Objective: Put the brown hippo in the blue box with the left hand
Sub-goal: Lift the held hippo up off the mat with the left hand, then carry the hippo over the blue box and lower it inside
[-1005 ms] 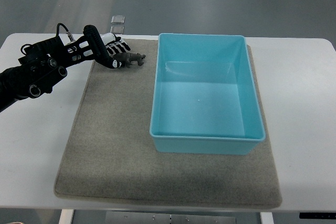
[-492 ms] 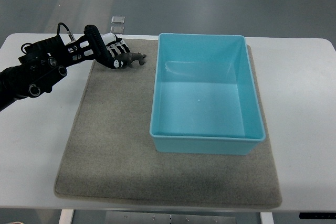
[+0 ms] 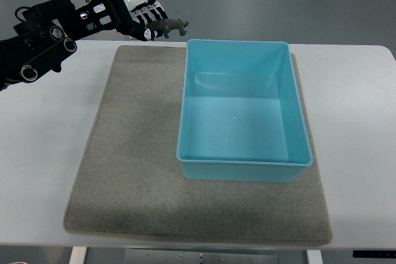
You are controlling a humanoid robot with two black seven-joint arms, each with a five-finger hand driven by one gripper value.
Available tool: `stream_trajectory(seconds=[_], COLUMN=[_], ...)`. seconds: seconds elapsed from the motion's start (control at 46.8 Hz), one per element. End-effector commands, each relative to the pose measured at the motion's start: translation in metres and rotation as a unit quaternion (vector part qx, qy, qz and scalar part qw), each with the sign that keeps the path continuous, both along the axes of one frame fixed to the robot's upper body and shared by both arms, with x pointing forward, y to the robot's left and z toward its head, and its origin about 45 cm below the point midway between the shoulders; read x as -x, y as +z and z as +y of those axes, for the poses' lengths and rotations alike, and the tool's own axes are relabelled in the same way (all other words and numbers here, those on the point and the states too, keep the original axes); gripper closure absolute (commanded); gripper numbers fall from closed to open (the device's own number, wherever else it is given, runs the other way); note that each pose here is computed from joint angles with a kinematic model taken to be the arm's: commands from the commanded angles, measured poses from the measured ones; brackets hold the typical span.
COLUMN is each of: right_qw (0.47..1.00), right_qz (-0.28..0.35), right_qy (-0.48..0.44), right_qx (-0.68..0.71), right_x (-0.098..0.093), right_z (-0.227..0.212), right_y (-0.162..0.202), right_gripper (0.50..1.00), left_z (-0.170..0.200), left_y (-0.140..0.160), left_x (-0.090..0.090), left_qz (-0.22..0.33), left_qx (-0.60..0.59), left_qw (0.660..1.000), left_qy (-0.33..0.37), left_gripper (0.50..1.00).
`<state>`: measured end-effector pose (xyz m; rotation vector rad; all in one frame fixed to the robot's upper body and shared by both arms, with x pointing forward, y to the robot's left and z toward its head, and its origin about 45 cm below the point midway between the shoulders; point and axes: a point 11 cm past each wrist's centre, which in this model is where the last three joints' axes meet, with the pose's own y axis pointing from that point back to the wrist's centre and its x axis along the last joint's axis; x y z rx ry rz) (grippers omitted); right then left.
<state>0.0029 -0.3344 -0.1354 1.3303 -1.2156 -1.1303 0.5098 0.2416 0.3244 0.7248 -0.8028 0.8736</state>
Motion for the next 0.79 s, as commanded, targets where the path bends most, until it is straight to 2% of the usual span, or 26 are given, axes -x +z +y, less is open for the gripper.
stream_trajectory(seconds=[0.0, 0.15, 0.321, 0.492, 0.599, 0.77], right_qw=[1.000, 1.000, 1.000, 1.000, 1.000, 1.000], right_qz=[0.000, 0.000, 0.000, 0.000, 0.000, 0.000], right_qy=[0.000, 0.000, 0.000, 0.000, 0.000, 0.000], right_qx=[0.000, 0.000, 0.000, 0.000, 0.000, 0.000], right_x=[0.000, 0.000, 0.000, 0.000, 0.000, 0.000], right_z=[0.000, 0.000, 0.000, 0.000, 0.000, 0.000], right_y=[0.000, 0.000, 0.000, 0.000, 0.000, 0.000], right_gripper=[0.564, 0.564, 0.564, 0.564, 0.564, 0.564], left_z=[-0.015, -0.047, -0.080, -0.115, -0.128, -0.145], left_y=[0.016, 0.036, 0.034, 0.015, -0.009, -0.027], left_x=[0.002, 0.012, 0.028, 0.044, 0.053, 0.063], left_qz=[-0.014, -0.029, -0.016, 0.008, 0.033, 0.050], left_qx=[0.007, 0.011, 0.008, 0.006, -0.011, -0.024], left_qw=[1.000, 0.997, 0.992, 0.986, 0.982, 0.977], left_qy=[-0.020, -0.067, -0.122, -0.169, -0.187, -0.206], left_gripper=[1.000, 1.000, 1.000, 1.000, 1.000, 1.000])
